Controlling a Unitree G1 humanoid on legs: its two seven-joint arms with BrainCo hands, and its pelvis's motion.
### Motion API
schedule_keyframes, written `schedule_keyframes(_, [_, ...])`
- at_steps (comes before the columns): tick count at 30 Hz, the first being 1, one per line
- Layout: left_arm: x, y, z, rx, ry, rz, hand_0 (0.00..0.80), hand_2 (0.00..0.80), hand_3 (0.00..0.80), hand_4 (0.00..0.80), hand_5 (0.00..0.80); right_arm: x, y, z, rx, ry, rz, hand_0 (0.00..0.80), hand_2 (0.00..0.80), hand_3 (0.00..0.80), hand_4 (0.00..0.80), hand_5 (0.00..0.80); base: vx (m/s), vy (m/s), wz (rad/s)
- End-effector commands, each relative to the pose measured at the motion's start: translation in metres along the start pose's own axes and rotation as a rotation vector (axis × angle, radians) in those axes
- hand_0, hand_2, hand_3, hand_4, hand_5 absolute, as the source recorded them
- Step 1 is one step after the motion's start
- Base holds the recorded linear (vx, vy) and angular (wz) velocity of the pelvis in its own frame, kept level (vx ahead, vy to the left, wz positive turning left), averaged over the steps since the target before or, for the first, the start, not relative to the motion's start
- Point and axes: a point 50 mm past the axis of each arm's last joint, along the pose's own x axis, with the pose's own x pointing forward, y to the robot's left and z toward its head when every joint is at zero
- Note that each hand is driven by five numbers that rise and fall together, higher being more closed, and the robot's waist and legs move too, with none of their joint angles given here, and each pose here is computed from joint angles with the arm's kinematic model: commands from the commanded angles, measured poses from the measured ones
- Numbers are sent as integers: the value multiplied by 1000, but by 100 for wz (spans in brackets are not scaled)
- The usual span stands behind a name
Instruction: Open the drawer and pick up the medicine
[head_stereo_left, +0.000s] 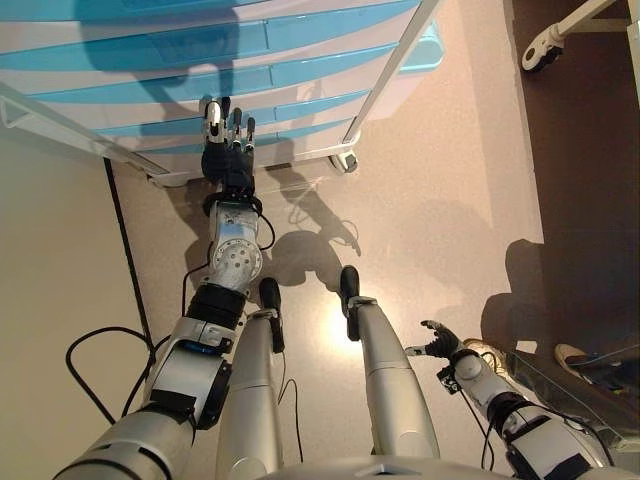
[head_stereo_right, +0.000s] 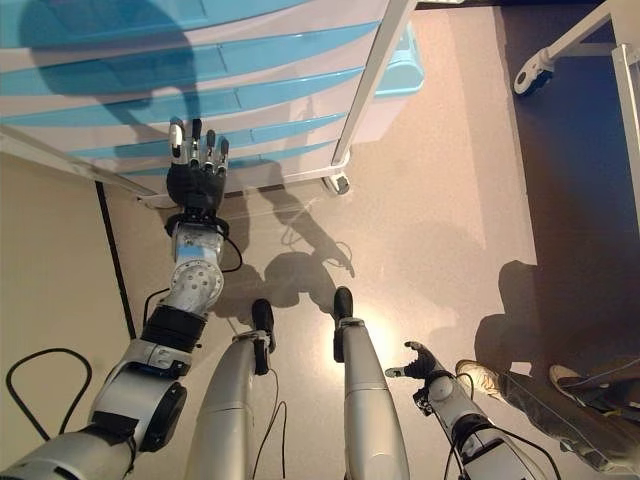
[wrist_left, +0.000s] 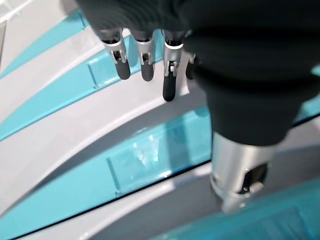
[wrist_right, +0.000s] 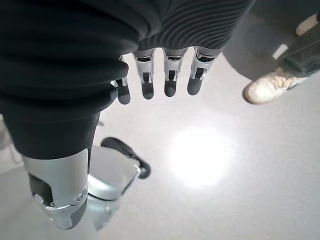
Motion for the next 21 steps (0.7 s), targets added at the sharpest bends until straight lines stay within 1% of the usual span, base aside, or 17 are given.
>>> schedule_keyframes(1, [15,-105,49,-10,-231,-482,0,0,0,0,0,-11,1,-39,-87,103,30,0,0,0,0,0,6,-9,14])
schedule_keyframes(9, [17,-114,52,-6,-239,-513,0,0,0,0,0,-12,1,-41,-105,103,40,0,0,0,0,0,-37,-6,6])
schedule_keyframes(20, [29,-119,63,29,-270,-484,0,0,0,0,0,-15,7,-49,-152,128,72,0,0,0,0,0,12,-5,0])
schedule_keyframes(21, [29,-119,63,29,-270,-484,53,53,53,53,53,-15,7,-49,-152,128,72,0,0,0,0,0,0,0,0])
